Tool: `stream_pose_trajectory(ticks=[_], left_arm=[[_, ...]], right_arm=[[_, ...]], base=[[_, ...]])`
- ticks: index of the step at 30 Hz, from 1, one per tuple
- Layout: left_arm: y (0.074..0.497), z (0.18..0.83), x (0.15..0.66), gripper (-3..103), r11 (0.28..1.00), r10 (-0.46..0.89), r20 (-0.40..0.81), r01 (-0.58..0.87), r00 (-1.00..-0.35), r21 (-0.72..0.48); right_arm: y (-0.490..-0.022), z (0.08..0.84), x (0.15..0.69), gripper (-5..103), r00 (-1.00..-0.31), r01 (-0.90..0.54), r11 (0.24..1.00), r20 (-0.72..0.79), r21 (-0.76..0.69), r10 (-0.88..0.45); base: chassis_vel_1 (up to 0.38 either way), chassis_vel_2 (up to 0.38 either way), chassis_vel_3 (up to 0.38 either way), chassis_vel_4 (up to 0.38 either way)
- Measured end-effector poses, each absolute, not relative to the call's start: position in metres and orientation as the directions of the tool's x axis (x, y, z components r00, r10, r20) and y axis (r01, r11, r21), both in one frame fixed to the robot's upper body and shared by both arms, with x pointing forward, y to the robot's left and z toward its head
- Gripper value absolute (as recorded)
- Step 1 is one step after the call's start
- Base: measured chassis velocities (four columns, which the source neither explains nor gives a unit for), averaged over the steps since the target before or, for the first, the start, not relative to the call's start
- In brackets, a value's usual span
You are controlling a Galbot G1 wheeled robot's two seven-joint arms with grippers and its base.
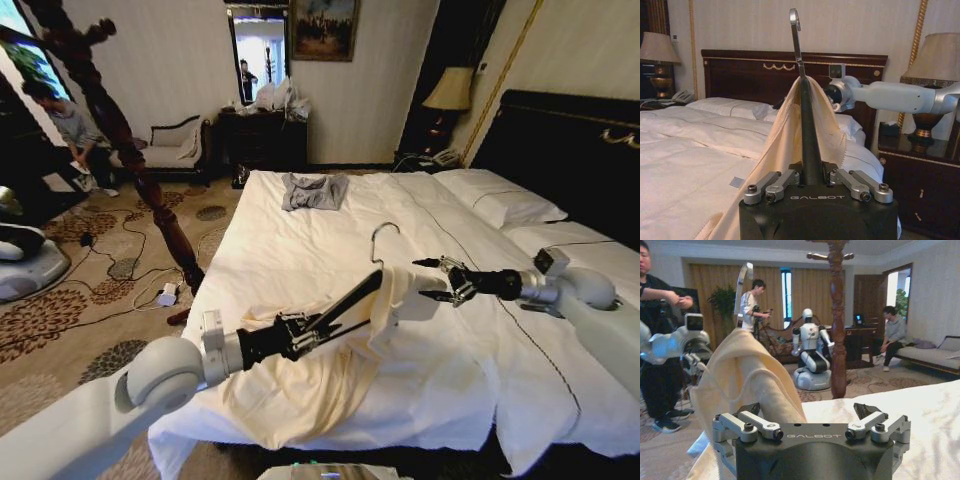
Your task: Pick up the clothes from the bed and hang them on the clothes hanger.
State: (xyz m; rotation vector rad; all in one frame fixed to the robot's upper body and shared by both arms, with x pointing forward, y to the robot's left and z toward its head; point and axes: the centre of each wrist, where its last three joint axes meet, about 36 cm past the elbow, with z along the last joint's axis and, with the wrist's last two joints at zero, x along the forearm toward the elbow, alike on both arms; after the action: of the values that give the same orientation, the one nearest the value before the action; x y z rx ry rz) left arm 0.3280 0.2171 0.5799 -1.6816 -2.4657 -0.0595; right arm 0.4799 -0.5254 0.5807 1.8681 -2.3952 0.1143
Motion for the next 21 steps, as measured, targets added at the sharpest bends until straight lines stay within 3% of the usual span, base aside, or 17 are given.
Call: stream_pose_trajectory(ticks=[2,6,12,16,18,21], left_arm=[[0.215,0.581,0.330,20,0.365,0.924,0.145,0.930,-0.354,-0.051],[0.213,0.583,0.332,20,0.361,0.925,0.143,0.931,-0.352,-0.043],[0.212,0.584,0.334,20,0.360,0.926,0.138,0.932,-0.352,-0.040],[0.212,0.584,0.333,20,0.362,0.925,0.138,0.931,-0.354,-0.039],[0.212,0.585,0.333,20,0.364,0.924,0.138,0.931,-0.356,-0.036],[0.212,0.586,0.334,20,0.375,0.920,0.136,0.927,-0.367,-0.031]], right_arm=[[-0.527,0.577,0.480,101,-0.221,-0.975,0.223,0.139,0.004,-0.965],[-0.531,0.570,0.480,91,-0.182,-0.982,0.186,0.147,0.016,-0.972],[-0.533,0.566,0.480,64,-0.125,-0.991,0.130,0.136,0.031,-0.983],[-0.533,0.567,0.481,54,-0.115,-0.992,0.121,0.146,0.031,-0.983],[-0.533,0.568,0.481,42,-0.116,-0.992,0.121,0.155,0.027,-0.981],[-0.532,0.569,0.481,37,-0.111,-0.993,0.116,0.158,0.022,-0.981]], base=[[0.000,0.000,0.000,0.000],[0.000,0.000,0.000,0.000],[0.000,0.000,0.000,0.000],[0.000,0.000,0.000,0.000],[0.000,0.000,0.000,0.000],[0.000,0.000,0.000,0.000]])
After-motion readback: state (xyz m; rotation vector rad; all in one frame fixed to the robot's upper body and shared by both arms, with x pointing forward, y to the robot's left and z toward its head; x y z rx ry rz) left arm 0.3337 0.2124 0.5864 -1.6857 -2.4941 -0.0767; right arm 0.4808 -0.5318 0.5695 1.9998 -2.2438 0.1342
